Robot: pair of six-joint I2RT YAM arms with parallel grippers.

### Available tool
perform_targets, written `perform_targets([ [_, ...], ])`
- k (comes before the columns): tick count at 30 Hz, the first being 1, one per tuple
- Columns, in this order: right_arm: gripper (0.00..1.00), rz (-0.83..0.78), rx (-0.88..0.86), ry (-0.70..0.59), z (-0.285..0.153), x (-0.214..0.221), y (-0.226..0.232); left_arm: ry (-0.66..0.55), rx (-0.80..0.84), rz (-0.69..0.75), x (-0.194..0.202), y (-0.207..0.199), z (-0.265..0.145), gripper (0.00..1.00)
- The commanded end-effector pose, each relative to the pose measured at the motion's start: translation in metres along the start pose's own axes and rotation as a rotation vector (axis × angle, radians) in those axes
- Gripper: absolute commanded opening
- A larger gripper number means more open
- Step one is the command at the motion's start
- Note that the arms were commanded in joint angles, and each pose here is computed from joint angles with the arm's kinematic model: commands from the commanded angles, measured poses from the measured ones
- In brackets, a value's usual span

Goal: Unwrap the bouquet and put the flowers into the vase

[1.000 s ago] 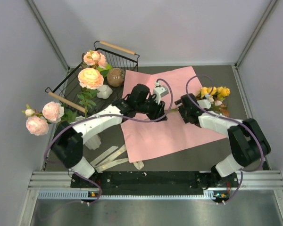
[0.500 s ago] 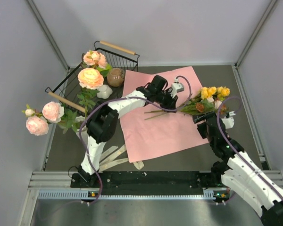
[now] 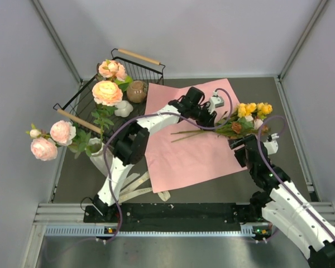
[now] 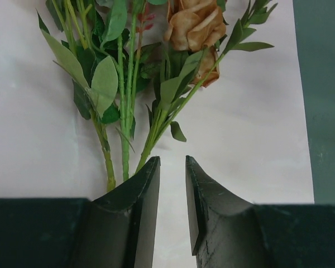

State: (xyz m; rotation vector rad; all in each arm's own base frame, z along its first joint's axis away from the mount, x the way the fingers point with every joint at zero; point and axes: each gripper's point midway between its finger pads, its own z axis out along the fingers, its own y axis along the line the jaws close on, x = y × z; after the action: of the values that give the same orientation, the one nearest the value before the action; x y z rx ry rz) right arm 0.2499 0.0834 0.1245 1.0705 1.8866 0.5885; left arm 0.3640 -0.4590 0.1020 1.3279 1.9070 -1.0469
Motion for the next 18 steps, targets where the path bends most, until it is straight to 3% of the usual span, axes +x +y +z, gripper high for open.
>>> perform_targets([
  [1, 0.67, 0.017, -0.042, -0.031, -0.007, -0.011, 0.008, -0.011, 0.030, 0.025, -0.008, 0.004, 0.012, 0.31],
  [18, 0.67, 0.045, -0.042, -0.015, -0.008, -0.007, -0.002, 0.093, -0.041, 0.022, 0.027, 0.009, 0.042, 0.30],
])
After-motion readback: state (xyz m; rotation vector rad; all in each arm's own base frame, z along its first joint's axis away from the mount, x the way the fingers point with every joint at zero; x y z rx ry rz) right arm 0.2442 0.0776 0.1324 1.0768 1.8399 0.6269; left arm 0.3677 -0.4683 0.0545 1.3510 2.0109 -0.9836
